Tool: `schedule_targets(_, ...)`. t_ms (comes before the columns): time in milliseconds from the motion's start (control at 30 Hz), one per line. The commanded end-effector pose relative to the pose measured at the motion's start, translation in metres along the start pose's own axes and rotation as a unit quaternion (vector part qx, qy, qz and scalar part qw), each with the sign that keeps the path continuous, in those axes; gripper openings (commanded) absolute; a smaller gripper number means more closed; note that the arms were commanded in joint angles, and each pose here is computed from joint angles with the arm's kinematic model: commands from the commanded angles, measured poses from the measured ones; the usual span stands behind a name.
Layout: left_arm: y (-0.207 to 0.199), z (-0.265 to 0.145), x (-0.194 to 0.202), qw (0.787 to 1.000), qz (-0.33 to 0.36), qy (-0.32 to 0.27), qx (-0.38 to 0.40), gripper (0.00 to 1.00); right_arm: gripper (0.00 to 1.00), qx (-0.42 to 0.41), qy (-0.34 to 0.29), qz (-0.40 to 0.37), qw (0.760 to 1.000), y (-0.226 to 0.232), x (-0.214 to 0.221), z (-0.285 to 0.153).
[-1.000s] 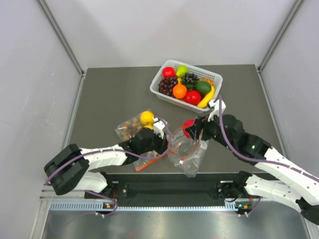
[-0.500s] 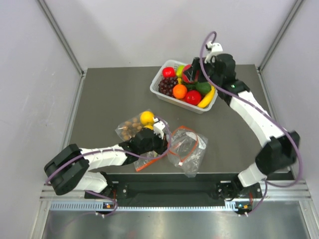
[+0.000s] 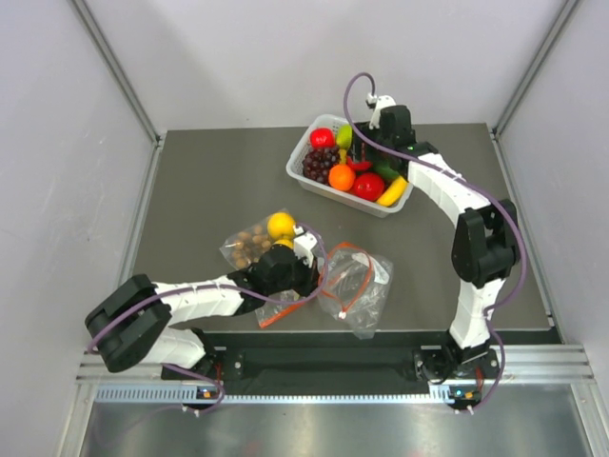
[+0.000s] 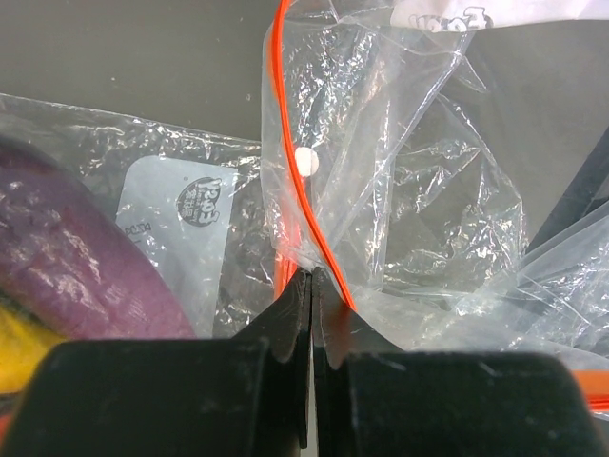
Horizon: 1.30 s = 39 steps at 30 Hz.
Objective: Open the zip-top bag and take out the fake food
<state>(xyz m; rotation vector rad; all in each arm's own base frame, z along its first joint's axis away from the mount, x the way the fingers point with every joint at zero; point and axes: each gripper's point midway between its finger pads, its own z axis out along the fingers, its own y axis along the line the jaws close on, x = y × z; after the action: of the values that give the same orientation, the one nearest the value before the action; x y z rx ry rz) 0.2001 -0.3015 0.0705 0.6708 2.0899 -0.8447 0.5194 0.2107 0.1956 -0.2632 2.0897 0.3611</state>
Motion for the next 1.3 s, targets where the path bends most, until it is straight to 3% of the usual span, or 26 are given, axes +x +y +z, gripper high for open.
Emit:
schedule_targets(0, -0.006, 0.006, -0.018, 1.0, 0.008, -0.016, 0.011, 0.0, 0.27, 0.024, -0.03, -0.021, 0.999, -0.009, -0.02, -0.026)
schedule_targets(167, -0.01, 0.011, -0.017, 1.0, 0.003, -0.013, 0.021, 0.0, 0.29, 0.057, -0.001, -0.036, 0.998, -0.023, 0.002, -0.017)
schedule_targets(233, -0.01, 0.011, -0.018, 1.0, 0.002, -0.014, 0.021, 0.0, 0.35, 0.067, 0.009, -0.043, 0.997, -0.027, 0.009, -0.014)
schedule_targets(400, -0.009, 0.008, -0.02, 1.0, 0.004, -0.017, 0.016, 0.0, 0.64, 0.051, -0.007, -0.047, 0.998, -0.021, 0.0, -0.02)
schedule_targets(667, -0.011, 0.005, -0.023, 1.0, 0.001, -0.022, 0.019, 0.0, 0.92, 0.005, -0.071, -0.053, 0.996, 0.0, -0.044, -0.045)
schedule_targets(800, -0.011, 0.002, -0.027, 0.999, -0.002, -0.03, 0.017, 0.0, 1.0, -0.011, -0.107, -0.057, 0.993, 0.009, -0.067, -0.063)
schedule_targets(1067, -0.008, 0.002, -0.042, 0.999, -0.006, -0.04, -0.004, 0.0, 1.0, -0.005, -0.142, -0.053, 0.988, 0.011, -0.079, -0.115)
schedule_targets(1167, -0.003, 0.001, -0.047, 0.999, -0.01, -0.044, -0.024, 0.15, 1.0, 0.006, -0.15, -0.037, 0.988, 0.007, -0.066, -0.143)
schedule_targets(1200, 0.0, 0.0, -0.049, 0.998, -0.011, -0.046, -0.032, 0.44, 1.0, 0.007, -0.149, -0.034, 0.988, 0.006, -0.061, -0.15)
schedule_targets(1267, 0.0, -0.003, -0.053, 0.998, -0.012, -0.05, -0.037, 0.7, 1.0, 0.021, -0.151, -0.021, 0.988, 0.001, -0.043, -0.171)
